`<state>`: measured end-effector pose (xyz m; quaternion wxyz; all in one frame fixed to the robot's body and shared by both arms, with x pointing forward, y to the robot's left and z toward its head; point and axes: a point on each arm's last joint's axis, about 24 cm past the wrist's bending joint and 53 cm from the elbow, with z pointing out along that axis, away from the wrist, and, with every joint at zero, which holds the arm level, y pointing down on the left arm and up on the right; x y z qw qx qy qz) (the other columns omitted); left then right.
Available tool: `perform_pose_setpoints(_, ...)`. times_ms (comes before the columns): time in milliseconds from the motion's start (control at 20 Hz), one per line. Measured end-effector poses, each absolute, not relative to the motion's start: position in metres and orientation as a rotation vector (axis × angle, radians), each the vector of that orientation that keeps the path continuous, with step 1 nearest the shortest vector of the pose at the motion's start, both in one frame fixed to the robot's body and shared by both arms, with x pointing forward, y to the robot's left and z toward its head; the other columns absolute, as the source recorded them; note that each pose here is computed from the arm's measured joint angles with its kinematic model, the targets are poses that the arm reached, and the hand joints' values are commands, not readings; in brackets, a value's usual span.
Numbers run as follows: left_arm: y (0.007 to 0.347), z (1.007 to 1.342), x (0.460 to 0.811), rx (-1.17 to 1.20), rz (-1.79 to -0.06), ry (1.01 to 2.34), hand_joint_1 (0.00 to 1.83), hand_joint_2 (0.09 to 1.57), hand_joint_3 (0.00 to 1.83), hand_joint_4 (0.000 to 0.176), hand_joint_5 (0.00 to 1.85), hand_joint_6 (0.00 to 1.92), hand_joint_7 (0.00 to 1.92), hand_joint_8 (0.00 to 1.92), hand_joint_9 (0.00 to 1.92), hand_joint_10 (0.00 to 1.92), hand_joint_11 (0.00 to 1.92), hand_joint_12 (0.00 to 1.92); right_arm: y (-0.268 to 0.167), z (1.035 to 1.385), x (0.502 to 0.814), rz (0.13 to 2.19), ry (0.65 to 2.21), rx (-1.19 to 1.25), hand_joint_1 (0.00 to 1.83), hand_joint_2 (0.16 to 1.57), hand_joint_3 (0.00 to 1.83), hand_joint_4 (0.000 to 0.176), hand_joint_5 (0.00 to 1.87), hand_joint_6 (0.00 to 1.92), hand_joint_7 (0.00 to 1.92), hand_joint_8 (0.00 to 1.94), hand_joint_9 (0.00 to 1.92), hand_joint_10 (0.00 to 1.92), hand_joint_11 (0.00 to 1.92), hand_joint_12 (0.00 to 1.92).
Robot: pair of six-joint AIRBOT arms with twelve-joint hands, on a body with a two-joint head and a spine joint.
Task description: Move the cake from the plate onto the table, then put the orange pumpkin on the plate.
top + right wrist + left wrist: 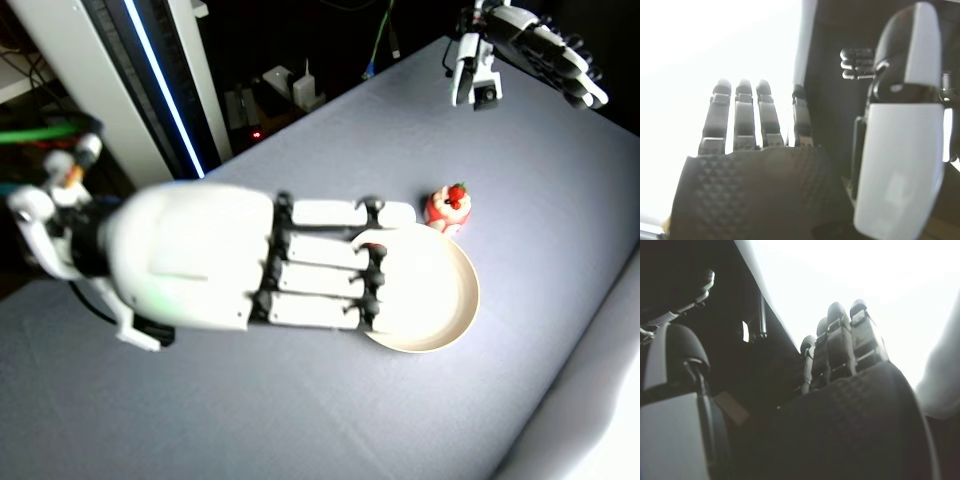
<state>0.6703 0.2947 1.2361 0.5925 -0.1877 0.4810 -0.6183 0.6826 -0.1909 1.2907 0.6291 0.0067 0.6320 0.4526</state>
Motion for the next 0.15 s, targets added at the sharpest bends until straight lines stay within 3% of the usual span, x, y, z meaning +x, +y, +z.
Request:
perform_pose_setpoints(50, 0.31, 1.234, 0.668, -0.465, -1.405, 1.104, 0.85, 1.0, 0.0, 0.09, 0.0, 0.0, 0.0, 0.0, 0.11, 0.02, 0.01, 0.0, -0.201, 1.289, 0.68, 1.009, 1.45, 0.029, 0.92, 0.81, 0.01, 0.176, 0.11, 0.01, 0.08, 0.0, 0.1, 0.0, 0.0, 0.23)
perform_pose_setpoints(150, 0.327, 1.216, 0.656, -0.507, -1.362, 1.12, 0.84, 0.98, 0.0, 0.09, 0.0, 0.0, 0.0, 0.0, 0.1, 0.02, 0.01, 0.01, -0.211, 1.275, 0.675, 0.981, 1.484, 0.06, 0.91, 0.84, 0.01, 0.176, 0.12, 0.0, 0.11, 0.0, 0.1, 0.0, 0.0, 0.19)
